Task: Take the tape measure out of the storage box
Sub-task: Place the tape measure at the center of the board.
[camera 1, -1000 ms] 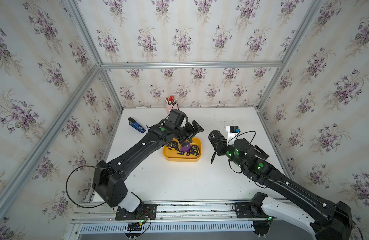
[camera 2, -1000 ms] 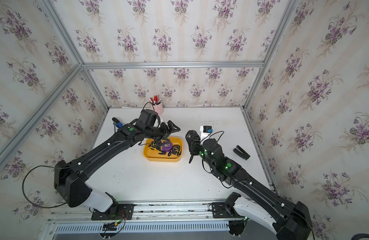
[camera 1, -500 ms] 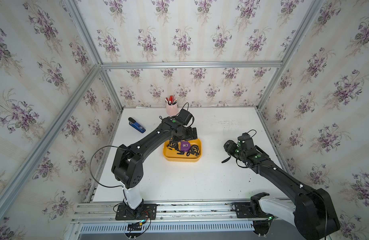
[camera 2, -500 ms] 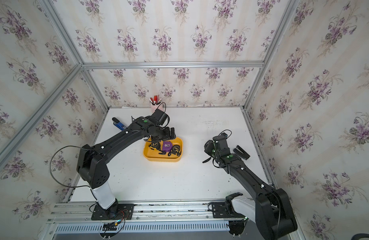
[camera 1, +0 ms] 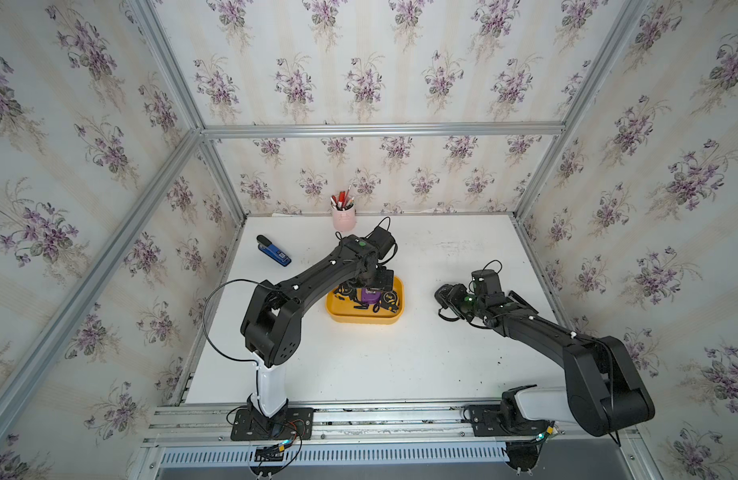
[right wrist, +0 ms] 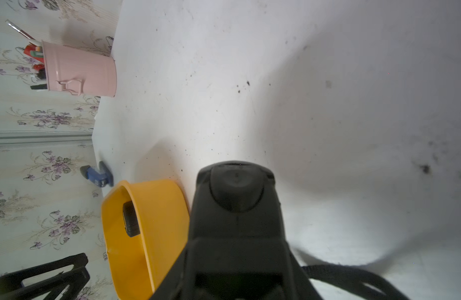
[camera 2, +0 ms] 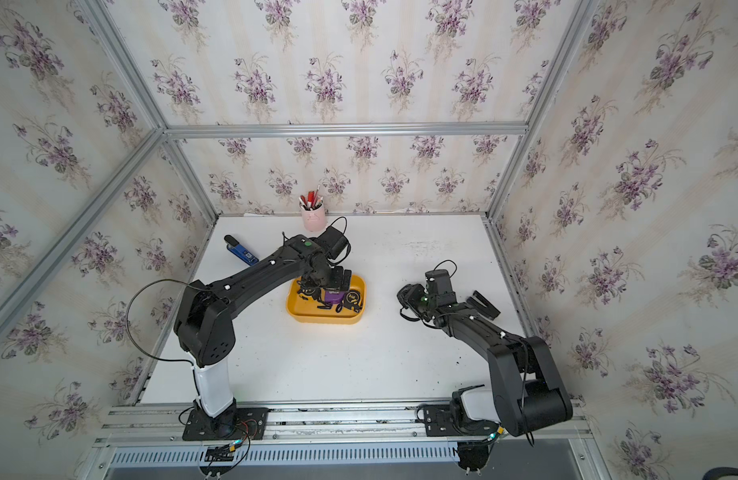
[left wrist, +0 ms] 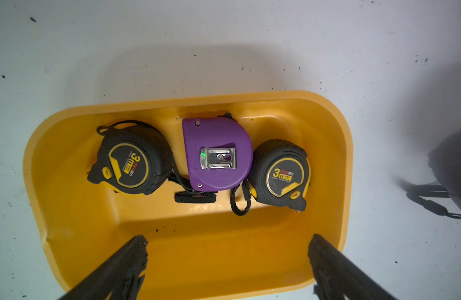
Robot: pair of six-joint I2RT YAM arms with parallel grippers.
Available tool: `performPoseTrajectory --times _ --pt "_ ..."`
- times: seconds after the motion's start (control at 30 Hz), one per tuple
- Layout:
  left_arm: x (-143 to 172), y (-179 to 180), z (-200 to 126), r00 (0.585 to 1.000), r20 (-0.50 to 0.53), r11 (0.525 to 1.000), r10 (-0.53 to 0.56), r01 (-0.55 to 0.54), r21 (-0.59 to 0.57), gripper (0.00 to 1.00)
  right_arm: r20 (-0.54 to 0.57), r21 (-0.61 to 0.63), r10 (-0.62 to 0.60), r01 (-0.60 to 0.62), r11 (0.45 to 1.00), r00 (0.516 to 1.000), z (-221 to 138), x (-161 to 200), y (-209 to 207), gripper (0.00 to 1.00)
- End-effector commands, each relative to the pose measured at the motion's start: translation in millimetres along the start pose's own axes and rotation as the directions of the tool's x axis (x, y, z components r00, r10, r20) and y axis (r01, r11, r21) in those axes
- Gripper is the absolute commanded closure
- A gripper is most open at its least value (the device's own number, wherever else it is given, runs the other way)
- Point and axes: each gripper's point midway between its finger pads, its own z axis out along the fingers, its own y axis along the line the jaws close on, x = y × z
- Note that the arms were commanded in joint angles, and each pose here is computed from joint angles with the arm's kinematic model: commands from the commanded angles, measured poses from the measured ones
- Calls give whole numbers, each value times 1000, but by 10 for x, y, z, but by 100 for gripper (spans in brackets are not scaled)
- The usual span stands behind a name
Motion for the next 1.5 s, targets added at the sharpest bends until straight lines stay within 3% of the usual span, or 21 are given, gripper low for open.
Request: performPoseTrajectory --times 0.0,0.57,0.87,1.13,1.47 --pt "24 27 24 1000 -13 999 24 -25 -21 0 -9 -71 40 -40 997 999 1 -30 114 77" --pt "64 -13 91 995 -43 994 91 -93 -53 0 -88 34 173 -170 985 981 84 133 -305 72" --pt "63 -37 113 993 -48 992 108 -111 -61 0 -84 108 206 -197 974 975 29 213 -487 52" --pt "63 -41 118 992 -52 991 113 -116 -62 0 -62 125 207 -198 972 976 -54 238 -551 27" --pt "97 -98 38 990 -65 992 123 -125 -20 0 1 126 155 -154 980 988 -328 151 -447 12"
